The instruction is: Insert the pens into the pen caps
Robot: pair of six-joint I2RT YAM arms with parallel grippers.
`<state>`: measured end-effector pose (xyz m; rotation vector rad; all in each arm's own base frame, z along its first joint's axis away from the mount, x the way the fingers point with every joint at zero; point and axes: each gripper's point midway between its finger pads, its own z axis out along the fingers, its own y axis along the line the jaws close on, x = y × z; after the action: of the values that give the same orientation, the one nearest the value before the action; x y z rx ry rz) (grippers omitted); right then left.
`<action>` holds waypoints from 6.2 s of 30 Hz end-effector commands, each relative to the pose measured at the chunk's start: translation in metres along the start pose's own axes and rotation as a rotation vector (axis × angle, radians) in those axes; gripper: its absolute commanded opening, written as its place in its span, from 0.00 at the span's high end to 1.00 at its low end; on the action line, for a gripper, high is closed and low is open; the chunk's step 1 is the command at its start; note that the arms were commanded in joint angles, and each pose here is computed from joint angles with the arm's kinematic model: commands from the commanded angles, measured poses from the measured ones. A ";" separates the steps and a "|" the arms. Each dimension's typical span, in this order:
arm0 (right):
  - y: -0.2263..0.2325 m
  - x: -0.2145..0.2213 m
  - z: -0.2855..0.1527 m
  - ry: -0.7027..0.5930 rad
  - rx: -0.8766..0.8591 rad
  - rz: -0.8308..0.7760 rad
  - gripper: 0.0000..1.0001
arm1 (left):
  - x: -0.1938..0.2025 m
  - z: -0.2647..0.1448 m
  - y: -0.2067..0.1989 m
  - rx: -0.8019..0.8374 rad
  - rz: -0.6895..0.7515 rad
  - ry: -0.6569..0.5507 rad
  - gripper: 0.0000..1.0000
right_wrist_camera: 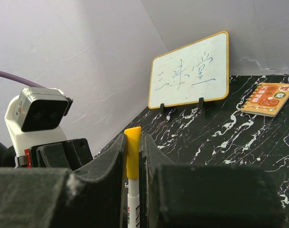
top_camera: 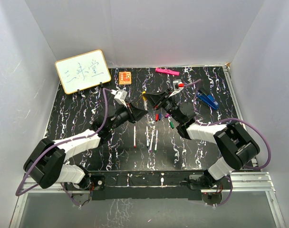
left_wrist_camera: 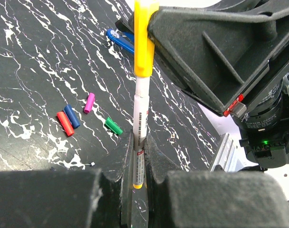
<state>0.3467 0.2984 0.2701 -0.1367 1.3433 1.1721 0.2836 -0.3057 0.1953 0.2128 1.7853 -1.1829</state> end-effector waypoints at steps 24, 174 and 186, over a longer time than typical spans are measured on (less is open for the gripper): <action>-0.006 0.064 -0.009 0.262 -0.030 -0.048 1.00 | -0.091 -0.019 -0.020 -0.050 0.134 -0.302 1.00; -0.145 -0.063 -0.029 0.090 0.578 -0.222 0.32 | 0.134 -0.075 0.114 -0.888 0.073 0.876 0.47; -0.143 -0.064 -0.029 0.084 0.571 -0.227 0.33 | 0.153 -0.090 0.121 -0.942 0.062 0.968 0.52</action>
<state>0.4378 0.1736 0.2093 0.0798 1.7255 0.5515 0.2345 -0.2329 0.0145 0.2922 2.8627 -0.0761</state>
